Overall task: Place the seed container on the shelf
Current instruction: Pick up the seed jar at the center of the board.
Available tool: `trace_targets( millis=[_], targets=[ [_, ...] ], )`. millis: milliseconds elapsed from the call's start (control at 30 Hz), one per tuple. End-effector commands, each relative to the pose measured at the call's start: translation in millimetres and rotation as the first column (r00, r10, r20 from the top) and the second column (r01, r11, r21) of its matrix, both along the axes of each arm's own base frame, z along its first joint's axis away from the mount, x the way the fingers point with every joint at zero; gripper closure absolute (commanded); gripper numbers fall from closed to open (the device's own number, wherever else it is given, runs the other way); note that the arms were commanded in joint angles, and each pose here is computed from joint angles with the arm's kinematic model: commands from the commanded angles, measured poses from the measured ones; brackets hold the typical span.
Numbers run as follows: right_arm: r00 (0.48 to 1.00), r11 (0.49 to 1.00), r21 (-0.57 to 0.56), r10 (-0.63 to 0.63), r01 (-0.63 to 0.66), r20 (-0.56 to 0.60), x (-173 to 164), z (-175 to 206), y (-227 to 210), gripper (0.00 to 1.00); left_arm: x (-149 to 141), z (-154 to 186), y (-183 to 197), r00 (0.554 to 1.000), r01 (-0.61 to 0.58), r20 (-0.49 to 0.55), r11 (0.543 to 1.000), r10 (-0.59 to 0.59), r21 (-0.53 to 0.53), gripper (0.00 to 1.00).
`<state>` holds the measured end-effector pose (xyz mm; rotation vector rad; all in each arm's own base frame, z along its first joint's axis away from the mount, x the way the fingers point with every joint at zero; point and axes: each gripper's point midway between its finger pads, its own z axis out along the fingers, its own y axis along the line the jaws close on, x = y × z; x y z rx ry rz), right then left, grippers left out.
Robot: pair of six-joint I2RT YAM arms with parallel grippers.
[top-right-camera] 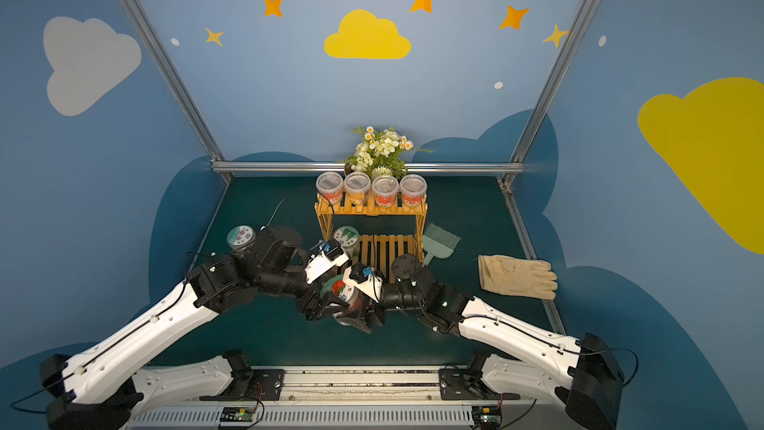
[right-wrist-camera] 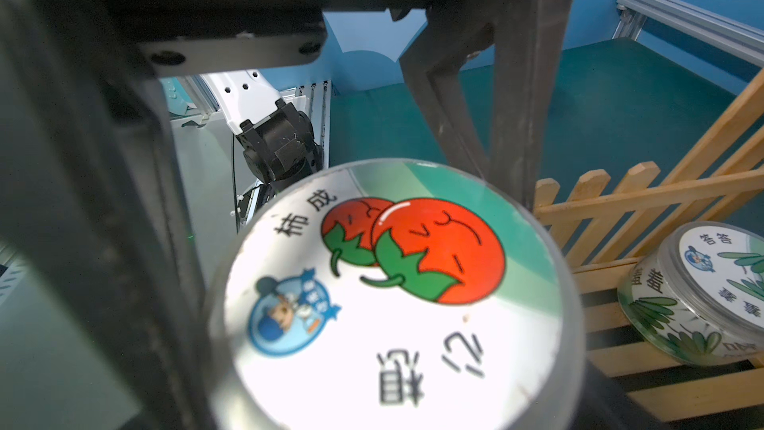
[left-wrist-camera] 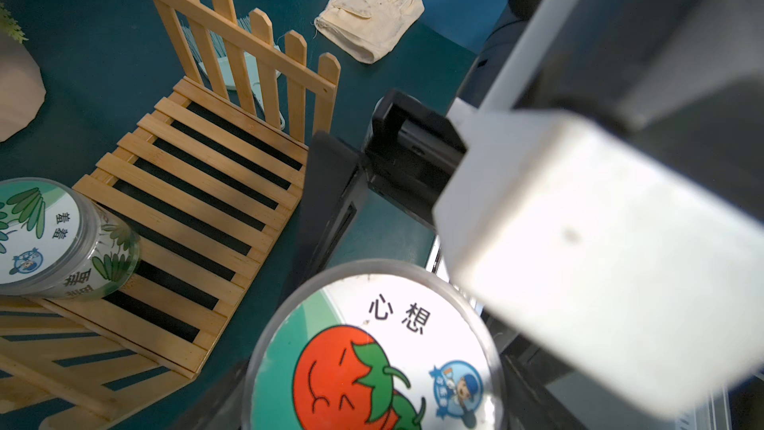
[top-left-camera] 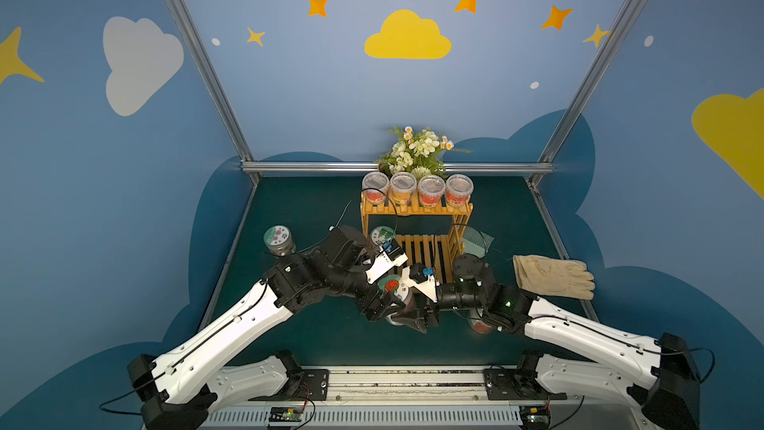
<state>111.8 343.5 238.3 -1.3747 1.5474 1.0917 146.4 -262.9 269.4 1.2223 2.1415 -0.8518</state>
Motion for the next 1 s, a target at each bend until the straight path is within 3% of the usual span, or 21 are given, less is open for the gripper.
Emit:
trace_targets(
  millis=[0,367,567,667,800,967],
  targets=[
    [0.999,0.999,0.05,0.02,-0.021,0.027,-2,20,5,0.05,-4,8,-2,0.999,0.03,0.011,1.0,-0.03,-0.002,0.35],
    [0.999,0.999,0.022,0.037,-0.037,0.006,-4,11,7,0.15,-6,5,-1,0.999,0.037,0.013,0.999,-0.037,0.022,0.34],
    [1.0,1.0,-0.024,0.004,-0.004,-0.004,-1,-8,2,0.23,-2,3,-1,0.999,0.013,0.033,1.0,-0.014,0.02,0.14],
    [0.997,0.994,-0.075,-0.082,0.081,-0.015,11,-28,-4,0.23,6,4,2,0.997,-0.047,0.059,0.999,0.047,-0.012,0.0],
    [0.963,0.953,-0.148,-0.269,0.266,-0.004,39,-62,-17,0.23,17,3,14,0.984,-0.159,0.058,0.982,0.166,-0.097,0.0],
    [0.875,0.858,-0.182,-0.483,0.48,0.031,76,-81,-29,0.22,43,-9,46,0.909,-0.402,0.059,0.905,0.413,-0.142,0.0]
  ],
)
